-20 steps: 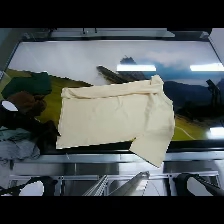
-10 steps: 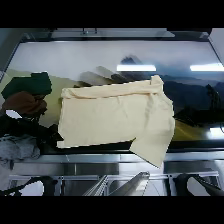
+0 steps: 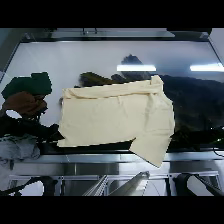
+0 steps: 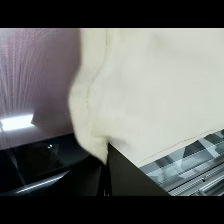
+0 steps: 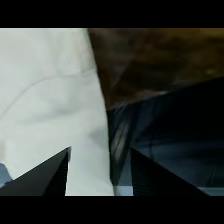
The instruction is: Fold the shirts.
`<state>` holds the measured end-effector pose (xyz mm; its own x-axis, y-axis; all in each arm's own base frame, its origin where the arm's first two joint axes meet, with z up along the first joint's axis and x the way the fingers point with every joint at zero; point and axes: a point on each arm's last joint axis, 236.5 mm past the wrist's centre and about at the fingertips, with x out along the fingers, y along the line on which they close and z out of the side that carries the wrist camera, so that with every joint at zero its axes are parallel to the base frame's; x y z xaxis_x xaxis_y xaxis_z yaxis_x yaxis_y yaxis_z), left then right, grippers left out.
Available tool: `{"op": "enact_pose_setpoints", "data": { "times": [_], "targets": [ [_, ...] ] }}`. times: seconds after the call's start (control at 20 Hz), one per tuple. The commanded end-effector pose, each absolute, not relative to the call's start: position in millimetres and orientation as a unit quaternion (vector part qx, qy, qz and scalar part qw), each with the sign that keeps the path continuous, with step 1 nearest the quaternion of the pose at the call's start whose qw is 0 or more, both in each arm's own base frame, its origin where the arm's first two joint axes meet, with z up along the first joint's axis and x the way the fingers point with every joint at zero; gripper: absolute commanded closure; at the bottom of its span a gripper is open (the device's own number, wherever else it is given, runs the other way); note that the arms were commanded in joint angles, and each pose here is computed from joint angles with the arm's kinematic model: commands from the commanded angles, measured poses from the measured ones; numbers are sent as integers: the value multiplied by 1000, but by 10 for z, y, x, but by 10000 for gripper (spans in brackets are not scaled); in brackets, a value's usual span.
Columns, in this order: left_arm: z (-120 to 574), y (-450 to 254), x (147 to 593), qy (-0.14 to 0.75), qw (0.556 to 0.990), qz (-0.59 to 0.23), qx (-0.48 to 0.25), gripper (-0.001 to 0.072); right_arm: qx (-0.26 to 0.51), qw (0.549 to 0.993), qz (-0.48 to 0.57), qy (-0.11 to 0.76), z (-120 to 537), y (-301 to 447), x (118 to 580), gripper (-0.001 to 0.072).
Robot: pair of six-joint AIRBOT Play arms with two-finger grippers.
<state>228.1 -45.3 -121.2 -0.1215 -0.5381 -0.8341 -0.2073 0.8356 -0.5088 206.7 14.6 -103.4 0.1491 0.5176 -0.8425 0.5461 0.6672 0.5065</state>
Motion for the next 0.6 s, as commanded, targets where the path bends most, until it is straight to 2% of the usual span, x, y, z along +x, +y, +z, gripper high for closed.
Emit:
{"op": "enact_pose_setpoints", "data": {
  "times": [0.0,0.25,0.35,0.45,0.5,0.55],
  "targets": [
    [-1211,-449,2272,737,612,-136,-252,685,421,608,-24,672,-1273,213,1875,278],
    [-1204,-458,2257,739,609,-137,-253,685,481,605,62,632,-1148,524,2158,288],
    [-1194,-467,2241,741,606,-140,-253,685,489,597,80,631,-1133,588,2165,470],
    [-1190,-470,2238,742,605,-140,-254,685,490,589,92,636,-1114,629,2129,471],
    [-1188,-472,2234,742,604,-141,-254,685,488,587,102,638,-1086,657,2107,517],
    [-1182,-477,2226,743,602,-142,-255,685,490,579,116,642,-1040,701,2074,675]
  ]
}}
